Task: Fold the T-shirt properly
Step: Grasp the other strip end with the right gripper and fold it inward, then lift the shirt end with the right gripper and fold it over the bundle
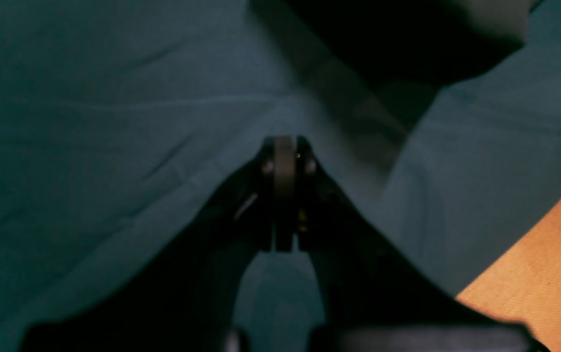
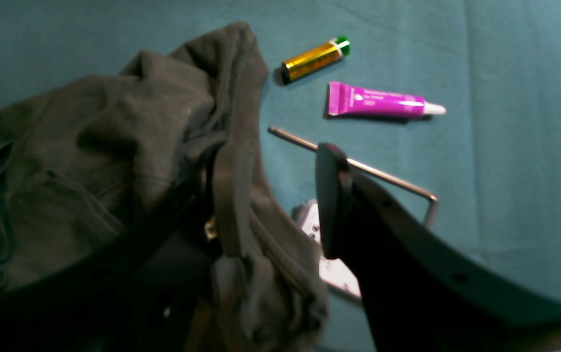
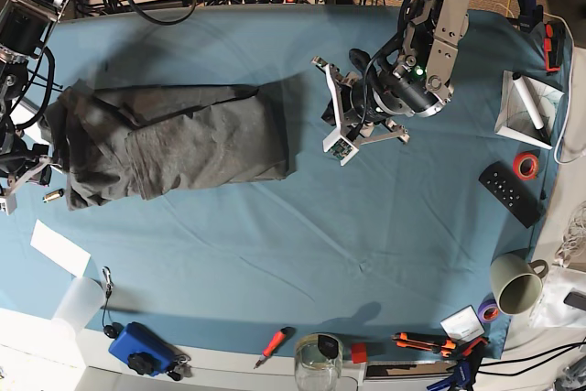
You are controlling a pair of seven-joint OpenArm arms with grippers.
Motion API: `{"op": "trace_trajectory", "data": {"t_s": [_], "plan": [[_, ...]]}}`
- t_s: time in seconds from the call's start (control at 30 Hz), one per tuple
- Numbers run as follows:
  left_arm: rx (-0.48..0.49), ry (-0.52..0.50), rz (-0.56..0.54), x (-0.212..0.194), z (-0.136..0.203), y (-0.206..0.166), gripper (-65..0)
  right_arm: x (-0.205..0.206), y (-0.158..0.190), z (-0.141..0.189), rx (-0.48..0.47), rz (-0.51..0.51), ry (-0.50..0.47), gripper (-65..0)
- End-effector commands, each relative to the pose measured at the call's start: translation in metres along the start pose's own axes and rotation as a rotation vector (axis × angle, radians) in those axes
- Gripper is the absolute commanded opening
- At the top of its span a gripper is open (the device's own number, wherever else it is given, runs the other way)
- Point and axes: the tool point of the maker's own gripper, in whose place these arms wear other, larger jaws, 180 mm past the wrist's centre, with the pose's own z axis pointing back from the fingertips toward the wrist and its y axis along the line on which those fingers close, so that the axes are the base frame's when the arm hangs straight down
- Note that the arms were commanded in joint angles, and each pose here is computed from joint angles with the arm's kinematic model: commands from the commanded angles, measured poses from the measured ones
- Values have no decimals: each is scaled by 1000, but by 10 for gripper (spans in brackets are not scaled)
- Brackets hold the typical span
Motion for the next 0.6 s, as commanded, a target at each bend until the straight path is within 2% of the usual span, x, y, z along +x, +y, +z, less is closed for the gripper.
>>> {"op": "trace_trajectory", "data": {"t_s": [0.0, 0.17, 0.37, 0.57], "plan": [[1, -49, -10, 14, 4, 1, -650, 15, -14, 6, -26, -8, -44, -425], [1, -46, -9, 13, 4, 1, -650, -13, -24, -18, 5, -148, 28, -425], [-4, -38, -4, 10, 4, -1, -650, -11, -10, -36, 139, -245, 35, -425], [-4, -38, -4, 10, 4, -1, -650, -25, -5, -48, 176, -335, 86, -425]]}}
